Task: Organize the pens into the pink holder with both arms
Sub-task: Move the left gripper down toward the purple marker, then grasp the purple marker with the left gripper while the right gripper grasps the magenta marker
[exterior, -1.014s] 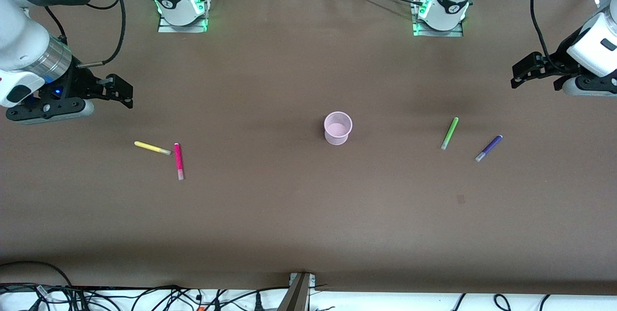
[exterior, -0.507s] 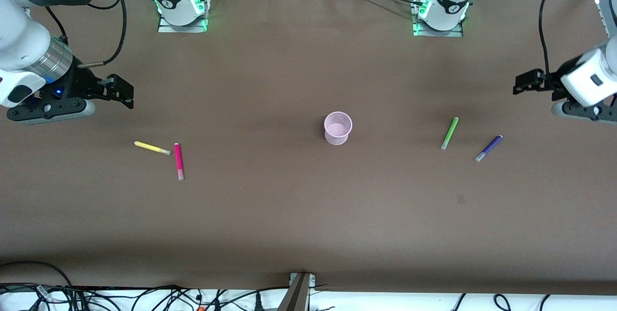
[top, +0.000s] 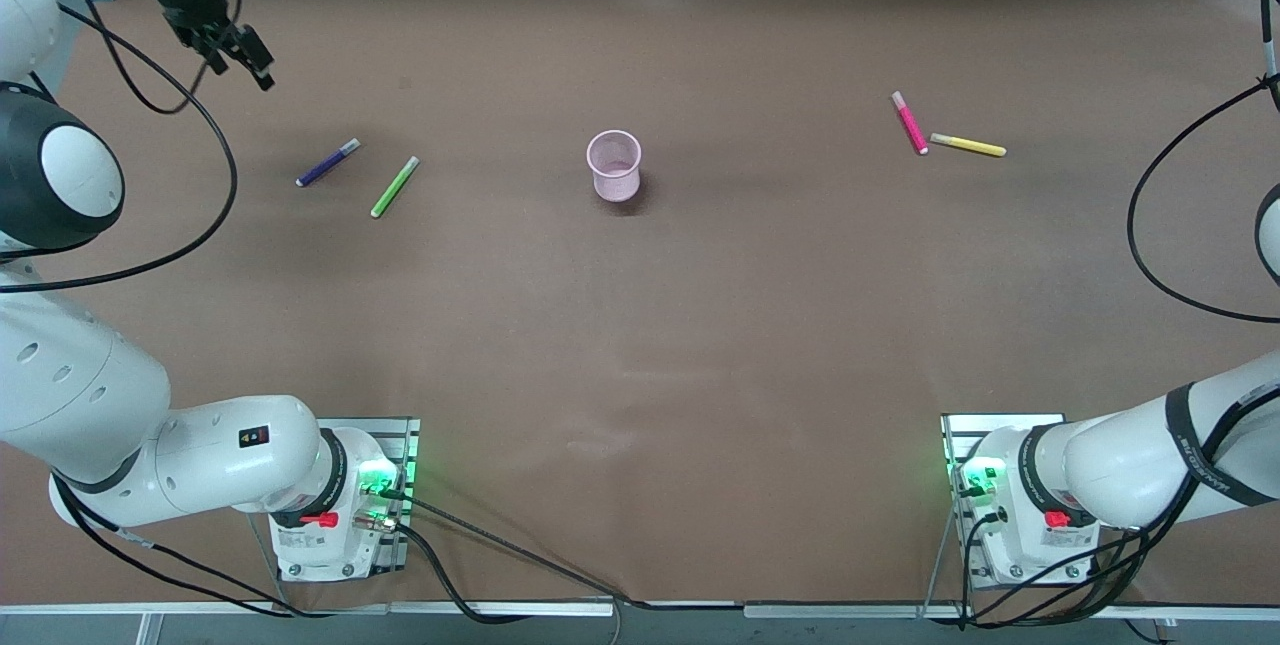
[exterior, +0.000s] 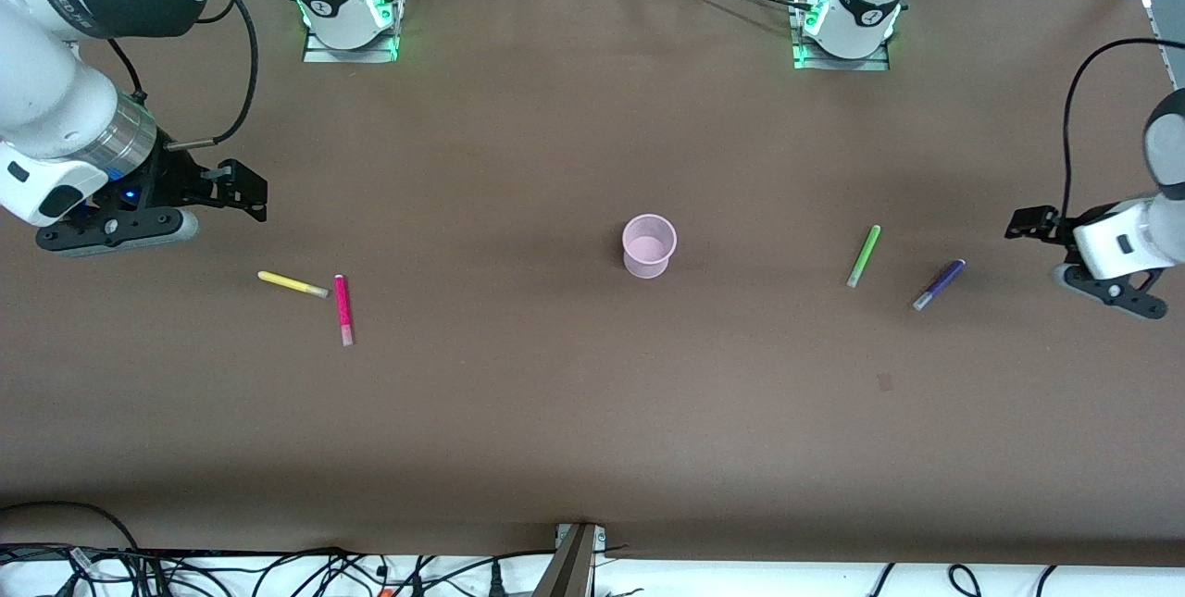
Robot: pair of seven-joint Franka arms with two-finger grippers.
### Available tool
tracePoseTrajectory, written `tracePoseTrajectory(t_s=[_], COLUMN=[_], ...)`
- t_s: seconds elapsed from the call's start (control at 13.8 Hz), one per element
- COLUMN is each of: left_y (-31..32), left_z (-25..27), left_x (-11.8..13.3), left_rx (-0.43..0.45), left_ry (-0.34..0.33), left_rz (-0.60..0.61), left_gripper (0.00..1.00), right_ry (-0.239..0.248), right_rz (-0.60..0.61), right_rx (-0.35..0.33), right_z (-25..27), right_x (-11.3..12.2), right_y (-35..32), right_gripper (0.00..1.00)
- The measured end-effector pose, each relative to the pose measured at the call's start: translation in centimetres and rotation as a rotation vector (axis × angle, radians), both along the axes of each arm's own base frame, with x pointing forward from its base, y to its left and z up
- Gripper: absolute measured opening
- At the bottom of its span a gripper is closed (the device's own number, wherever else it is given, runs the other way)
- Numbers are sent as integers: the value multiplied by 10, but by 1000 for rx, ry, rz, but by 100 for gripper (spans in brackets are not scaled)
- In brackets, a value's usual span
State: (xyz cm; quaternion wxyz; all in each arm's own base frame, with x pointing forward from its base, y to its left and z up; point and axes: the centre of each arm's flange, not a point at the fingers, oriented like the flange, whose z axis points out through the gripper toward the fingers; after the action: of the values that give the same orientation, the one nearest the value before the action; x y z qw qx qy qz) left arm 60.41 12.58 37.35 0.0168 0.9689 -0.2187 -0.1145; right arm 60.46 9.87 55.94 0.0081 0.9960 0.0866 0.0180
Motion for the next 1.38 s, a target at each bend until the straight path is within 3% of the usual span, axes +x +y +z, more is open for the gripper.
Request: tracePoseTrajectory(t_s=[0.58,0.72,1.09,1.38], left_y=[16,18,6,7], left_z=[-119,-139,-173,-198], left_x=[-45,-53,-51,-55], left_rx=[24,15,-6,-21], left_ry=[-134,-138,-141,-127], left_rz=[-176,-194,-233,-260], left_gripper=[100,100,100,100], right_ry=[-9,-10,98,119], right_rz=[16,35,91,91], right_rx=[3,4,-13,-16], right_z=[3,10,-18,-61], right_x=[-2,-6,-14,-14], right_y=[8,8,8,9], right_gripper=[100,100,100,100])
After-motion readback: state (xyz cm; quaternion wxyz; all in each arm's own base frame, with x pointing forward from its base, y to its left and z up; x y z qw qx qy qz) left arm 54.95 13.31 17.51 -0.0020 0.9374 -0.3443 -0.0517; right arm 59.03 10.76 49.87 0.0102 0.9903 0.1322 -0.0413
